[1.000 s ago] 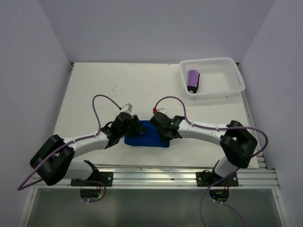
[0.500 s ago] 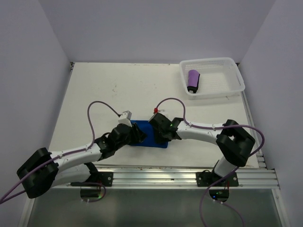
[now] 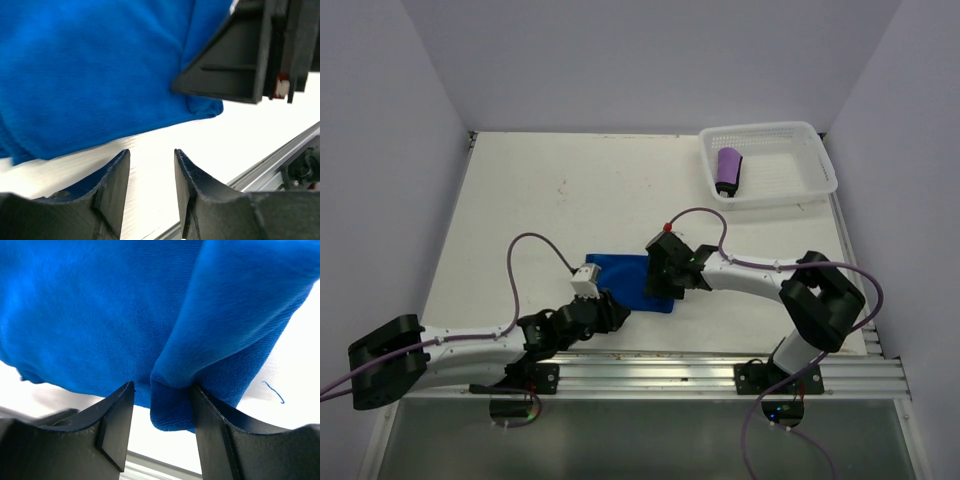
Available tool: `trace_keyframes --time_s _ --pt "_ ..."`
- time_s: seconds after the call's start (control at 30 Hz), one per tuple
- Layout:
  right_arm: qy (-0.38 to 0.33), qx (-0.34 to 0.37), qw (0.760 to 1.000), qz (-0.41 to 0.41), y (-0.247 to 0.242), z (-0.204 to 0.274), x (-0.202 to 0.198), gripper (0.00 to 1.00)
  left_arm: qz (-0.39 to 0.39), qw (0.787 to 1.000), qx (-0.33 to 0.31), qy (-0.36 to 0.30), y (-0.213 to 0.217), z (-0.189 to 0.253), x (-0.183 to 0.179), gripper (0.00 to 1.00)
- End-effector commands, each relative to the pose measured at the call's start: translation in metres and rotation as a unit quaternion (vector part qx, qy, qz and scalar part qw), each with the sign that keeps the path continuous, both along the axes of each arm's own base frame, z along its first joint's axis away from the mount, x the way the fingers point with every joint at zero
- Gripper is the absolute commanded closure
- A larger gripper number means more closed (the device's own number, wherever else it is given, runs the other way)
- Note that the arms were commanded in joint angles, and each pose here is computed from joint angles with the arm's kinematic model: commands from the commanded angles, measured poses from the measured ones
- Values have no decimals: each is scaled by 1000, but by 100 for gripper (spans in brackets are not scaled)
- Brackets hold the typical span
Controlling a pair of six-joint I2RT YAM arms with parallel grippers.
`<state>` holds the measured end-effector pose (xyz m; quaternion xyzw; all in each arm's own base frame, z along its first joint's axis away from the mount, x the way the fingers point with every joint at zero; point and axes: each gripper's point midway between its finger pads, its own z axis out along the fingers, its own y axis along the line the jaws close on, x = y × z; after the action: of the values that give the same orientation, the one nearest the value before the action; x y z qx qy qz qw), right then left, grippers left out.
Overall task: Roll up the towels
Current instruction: Roll the towel
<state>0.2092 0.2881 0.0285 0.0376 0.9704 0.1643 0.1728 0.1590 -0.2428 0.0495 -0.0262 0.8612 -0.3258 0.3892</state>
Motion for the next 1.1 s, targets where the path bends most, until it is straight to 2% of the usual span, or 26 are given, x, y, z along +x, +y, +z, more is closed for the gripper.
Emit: trace_keyframes --time_s 0.0,0.2,0.33,0.47,0.5,0.83,1.07 --pt "41 11 998 -43 -10 -17 -4 46 14 997 -25 -72 -24 39 18 55" --pt "46 26 997 -53 -6 -12 5 44 2 994 -32 -108 -48 54 17 43" --pt "59 39 996 -48 -1 -11 3 43 -3 991 -9 -133 -66 65 27 39" --pt "63 44 996 -51 -2 -10 3 43 21 992 32 -119 -73 54 37 39" --pt "64 46 996 -52 -2 -9 3 43 28 992 69 -103 -66 36 37 39" --pt "78 67 993 -56 -1 -5 4 43 110 983 134 -60 -51 -1 45 45" --pt "85 72 992 -53 -1 -6 1 43 123 980 149 -56 -47 -15 47 46"
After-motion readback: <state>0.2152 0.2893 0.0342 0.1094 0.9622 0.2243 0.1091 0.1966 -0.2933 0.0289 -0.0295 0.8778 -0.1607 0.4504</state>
